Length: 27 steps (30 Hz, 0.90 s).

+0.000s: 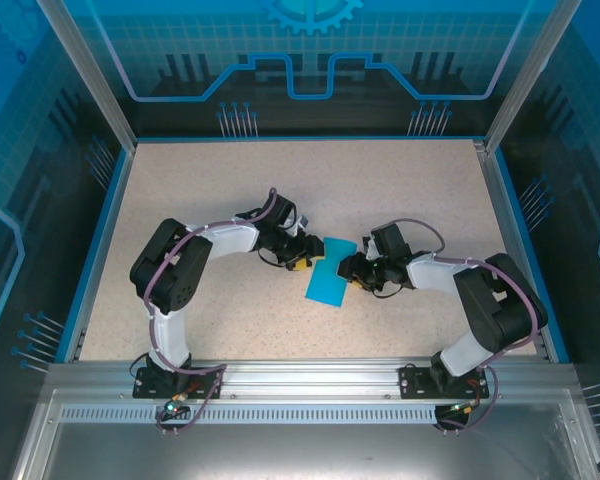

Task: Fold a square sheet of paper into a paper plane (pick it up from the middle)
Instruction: Fold the triangle a second time at the center of the table.

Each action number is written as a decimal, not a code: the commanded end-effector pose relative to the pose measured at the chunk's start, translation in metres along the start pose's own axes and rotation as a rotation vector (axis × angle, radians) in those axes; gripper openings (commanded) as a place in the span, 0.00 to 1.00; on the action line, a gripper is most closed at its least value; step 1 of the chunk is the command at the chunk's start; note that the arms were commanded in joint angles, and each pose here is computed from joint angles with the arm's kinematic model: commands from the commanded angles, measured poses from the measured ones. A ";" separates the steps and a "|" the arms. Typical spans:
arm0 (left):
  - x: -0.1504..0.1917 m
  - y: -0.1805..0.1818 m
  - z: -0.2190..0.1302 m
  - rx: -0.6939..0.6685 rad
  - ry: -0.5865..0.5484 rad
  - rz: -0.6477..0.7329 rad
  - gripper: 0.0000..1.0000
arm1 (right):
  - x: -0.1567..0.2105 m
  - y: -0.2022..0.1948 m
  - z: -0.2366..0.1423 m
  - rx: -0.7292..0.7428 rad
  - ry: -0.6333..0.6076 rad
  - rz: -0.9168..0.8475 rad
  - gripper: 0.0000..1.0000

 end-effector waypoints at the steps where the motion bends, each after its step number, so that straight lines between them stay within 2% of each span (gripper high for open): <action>1: 0.008 0.006 0.007 -0.010 0.061 -0.001 0.55 | 0.004 -0.012 0.007 0.048 0.023 0.008 0.43; 8: 0.010 0.005 0.009 -0.027 0.066 0.005 0.55 | 0.004 -0.008 0.001 0.038 0.013 0.006 0.42; 17: 0.009 0.005 0.011 -0.031 0.068 0.001 0.55 | 0.003 0.014 -0.018 -0.054 -0.016 -0.036 0.43; 27: 0.009 0.003 0.014 -0.031 0.074 0.006 0.55 | 0.000 -0.001 0.004 -0.005 0.017 -0.002 0.43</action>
Point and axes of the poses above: each hand's point on the last joint's axis, 136 mm out from that joint toward the fingers, its own z axis out along the fingers, its own y axis along the line the jaws close on, x = y × z, the point moved 10 cm from there along -z, back along the fingers, and after that the axes turned 9 degrees about z, right-handed, at the moved point
